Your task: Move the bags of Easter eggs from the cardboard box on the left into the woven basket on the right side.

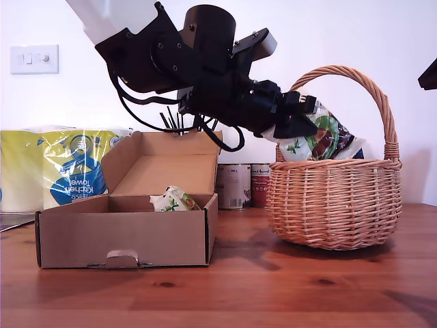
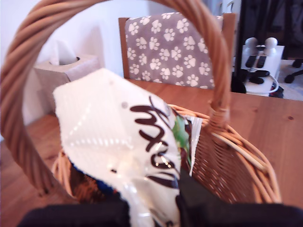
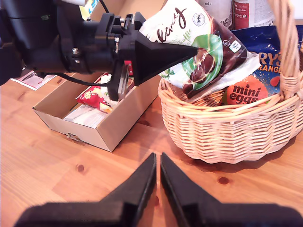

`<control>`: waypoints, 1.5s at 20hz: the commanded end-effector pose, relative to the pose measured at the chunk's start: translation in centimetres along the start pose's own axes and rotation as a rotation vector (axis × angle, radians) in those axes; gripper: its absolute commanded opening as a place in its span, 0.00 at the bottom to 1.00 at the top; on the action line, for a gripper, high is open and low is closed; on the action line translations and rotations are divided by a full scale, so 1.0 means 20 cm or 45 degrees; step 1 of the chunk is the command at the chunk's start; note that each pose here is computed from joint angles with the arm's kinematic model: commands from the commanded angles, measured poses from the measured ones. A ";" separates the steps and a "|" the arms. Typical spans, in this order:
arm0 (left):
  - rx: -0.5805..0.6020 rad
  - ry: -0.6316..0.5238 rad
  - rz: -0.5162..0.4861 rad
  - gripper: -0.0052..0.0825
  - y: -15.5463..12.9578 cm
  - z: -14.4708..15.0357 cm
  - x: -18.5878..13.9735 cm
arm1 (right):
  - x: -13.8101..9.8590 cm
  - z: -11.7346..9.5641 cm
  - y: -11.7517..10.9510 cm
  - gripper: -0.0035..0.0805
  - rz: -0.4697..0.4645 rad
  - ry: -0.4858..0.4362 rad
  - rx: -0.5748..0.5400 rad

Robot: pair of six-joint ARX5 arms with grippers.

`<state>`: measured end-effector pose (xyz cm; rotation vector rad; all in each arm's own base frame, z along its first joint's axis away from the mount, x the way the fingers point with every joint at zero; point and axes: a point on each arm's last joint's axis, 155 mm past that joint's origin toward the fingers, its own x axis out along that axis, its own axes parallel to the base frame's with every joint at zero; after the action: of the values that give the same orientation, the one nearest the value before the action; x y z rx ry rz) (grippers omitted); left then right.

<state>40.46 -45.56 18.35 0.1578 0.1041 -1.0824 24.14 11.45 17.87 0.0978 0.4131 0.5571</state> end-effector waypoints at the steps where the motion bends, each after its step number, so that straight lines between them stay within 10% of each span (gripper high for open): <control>1: 0.022 -0.071 0.001 0.03 0.00 0.10 0.04 | -0.01 0.04 0.01 0.03 0.009 -0.028 -0.013; 5: 0.021 -0.066 -0.017 0.04 -0.03 0.09 0.06 | -0.01 0.04 0.02 0.03 0.010 -0.027 -0.013; 13: 0.030 -0.083 -0.043 0.43 -0.09 0.14 0.08 | -0.01 0.04 0.02 0.03 0.022 -0.023 -0.011; 18: 0.025 -0.066 0.007 0.41 -0.04 0.14 0.08 | -0.01 0.04 0.02 0.03 0.022 -0.019 -0.007; 22: 0.006 0.020 0.018 0.04 -0.01 0.19 -0.02 | -0.01 0.04 0.02 0.03 0.021 -0.019 -0.008; 30: 0.058 0.351 0.076 0.03 0.16 0.22 -0.45 | -0.01 0.04 0.02 0.03 0.021 -0.022 -0.011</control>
<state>38.61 -37.50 28.43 0.3135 0.2180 -0.9985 24.05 11.57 17.87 0.0997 0.4141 0.5645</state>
